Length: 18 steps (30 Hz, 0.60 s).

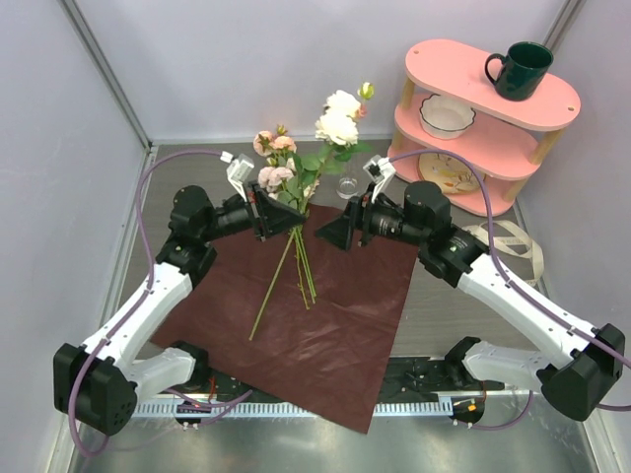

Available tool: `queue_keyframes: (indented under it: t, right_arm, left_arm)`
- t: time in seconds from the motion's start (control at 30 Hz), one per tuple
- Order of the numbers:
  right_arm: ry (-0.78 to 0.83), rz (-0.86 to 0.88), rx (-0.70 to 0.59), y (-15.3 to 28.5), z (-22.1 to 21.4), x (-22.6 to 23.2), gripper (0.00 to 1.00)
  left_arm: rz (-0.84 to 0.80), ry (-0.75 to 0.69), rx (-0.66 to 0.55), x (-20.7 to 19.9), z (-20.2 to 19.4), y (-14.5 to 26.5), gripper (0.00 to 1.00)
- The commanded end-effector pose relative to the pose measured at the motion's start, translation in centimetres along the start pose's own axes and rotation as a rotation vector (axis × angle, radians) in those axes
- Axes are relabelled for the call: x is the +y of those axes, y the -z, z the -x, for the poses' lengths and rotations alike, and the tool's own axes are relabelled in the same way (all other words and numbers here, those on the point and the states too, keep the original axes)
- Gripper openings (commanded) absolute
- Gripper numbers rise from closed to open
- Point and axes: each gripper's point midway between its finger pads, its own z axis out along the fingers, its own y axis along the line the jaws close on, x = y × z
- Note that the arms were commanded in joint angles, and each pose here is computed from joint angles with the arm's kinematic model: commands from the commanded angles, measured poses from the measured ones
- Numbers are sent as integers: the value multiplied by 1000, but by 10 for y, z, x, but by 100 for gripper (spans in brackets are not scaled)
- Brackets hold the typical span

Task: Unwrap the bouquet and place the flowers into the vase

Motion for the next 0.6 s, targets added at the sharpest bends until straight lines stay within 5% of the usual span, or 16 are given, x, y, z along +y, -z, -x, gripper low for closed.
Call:
queue_keyframes:
  t: [0.0,0.43,0.53,0.57]
  right_arm:
    - [-36,-30,-184,-2,54,6,80]
    - [-168,105,-240,-13,54,20,45]
    - [-186,105,-228,-15,49,18,27]
    - [-180,102,-230,-14,49,18,13]
  left_arm:
    - [-103,-66,6,-31,-3,-5,0]
    - [-140,-45,46,-41,-24,-18,0]
    - [-121,-29,40,-39,-22,-19,0]
    - [-104,-24,34,-37,-21,-19,1]
